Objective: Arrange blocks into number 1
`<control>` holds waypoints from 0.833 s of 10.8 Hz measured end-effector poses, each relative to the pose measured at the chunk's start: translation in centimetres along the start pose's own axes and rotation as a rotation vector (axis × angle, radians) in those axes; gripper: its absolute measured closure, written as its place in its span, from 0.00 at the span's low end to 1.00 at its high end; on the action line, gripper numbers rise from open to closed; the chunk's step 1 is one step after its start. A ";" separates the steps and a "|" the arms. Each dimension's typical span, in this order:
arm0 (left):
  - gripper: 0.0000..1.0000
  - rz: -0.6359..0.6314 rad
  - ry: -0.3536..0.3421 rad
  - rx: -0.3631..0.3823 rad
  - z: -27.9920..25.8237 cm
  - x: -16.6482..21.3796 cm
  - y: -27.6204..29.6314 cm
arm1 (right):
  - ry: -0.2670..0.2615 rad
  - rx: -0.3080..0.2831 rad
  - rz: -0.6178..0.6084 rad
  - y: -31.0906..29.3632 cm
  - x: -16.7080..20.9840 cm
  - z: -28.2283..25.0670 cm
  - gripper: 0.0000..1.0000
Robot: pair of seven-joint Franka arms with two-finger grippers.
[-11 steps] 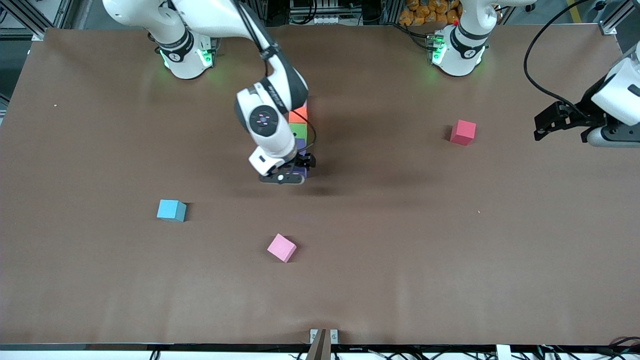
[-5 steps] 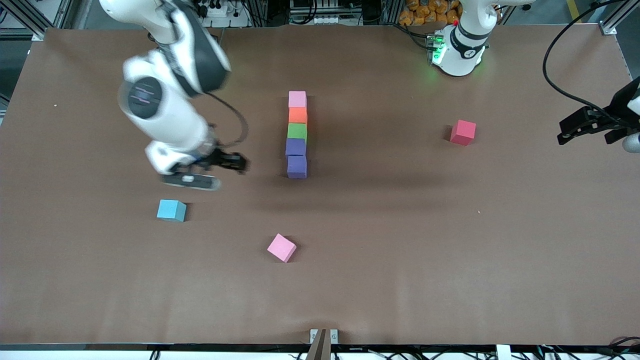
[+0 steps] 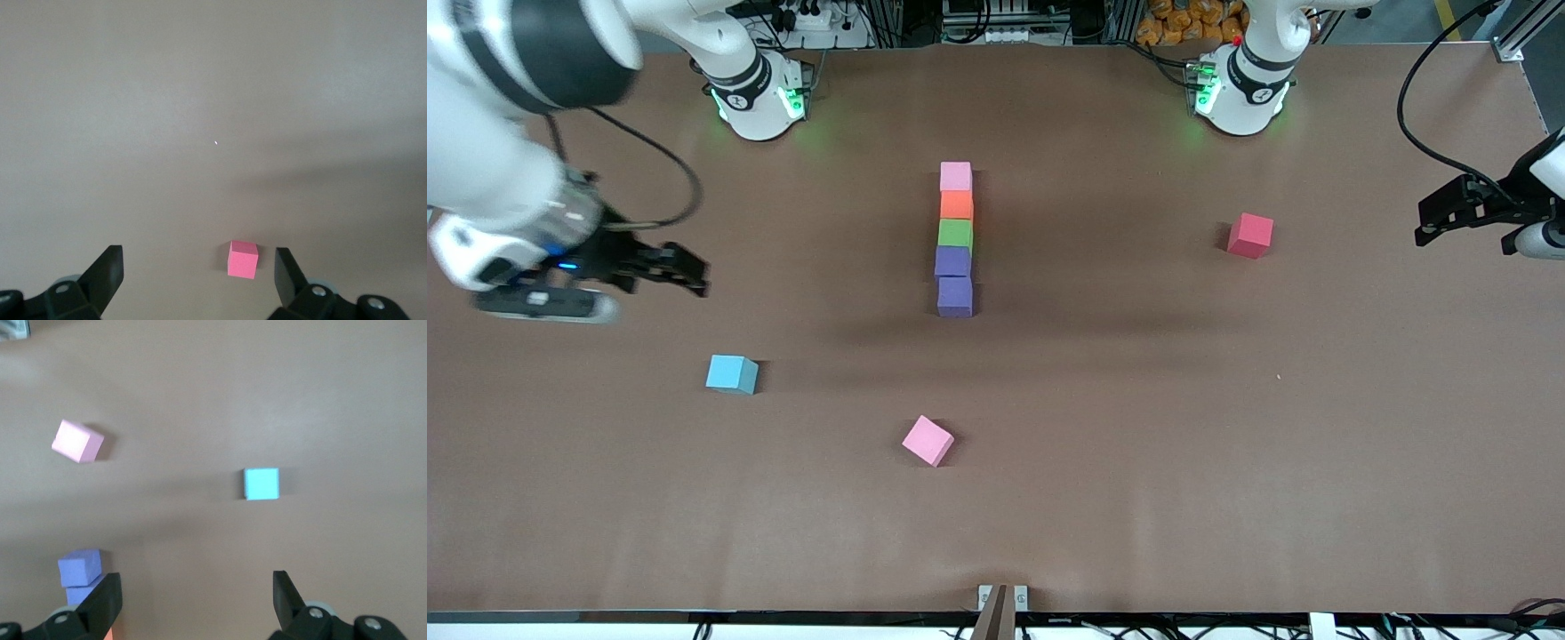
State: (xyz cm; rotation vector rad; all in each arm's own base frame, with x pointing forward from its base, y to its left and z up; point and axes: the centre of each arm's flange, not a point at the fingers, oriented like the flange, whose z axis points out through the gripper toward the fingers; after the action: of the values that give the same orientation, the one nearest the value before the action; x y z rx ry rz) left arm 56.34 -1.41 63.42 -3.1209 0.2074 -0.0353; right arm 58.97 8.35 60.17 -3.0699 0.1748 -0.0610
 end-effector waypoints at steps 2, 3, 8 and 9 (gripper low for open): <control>0.00 -0.045 0.008 0.000 -0.5 -0.2 0.1 | 0.035 0.013 0.038 3.4 -0.8 -3.3 0.00; 0.00 -0.049 0.009 0.000 -0.7 -0.4 0.1 | 0.042 0.014 0.048 4.2 -1.1 -4.1 0.00; 0.00 -0.047 0.003 -0.002 -1.3 -1.0 0.4 | 0.031 -0.009 0.016 9.0 -0.7 -4.3 0.00; 0.00 -0.046 0.003 -0.002 -1.3 -1.0 0.4 | 0.021 -0.017 0.015 9.0 -1.0 -4.4 0.00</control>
State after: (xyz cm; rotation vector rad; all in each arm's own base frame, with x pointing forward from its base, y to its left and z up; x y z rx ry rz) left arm 55.26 -1.70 64.69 -3.1272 0.1361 -0.0410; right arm 56.74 -0.75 63.89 -3.0854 0.2001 -0.0908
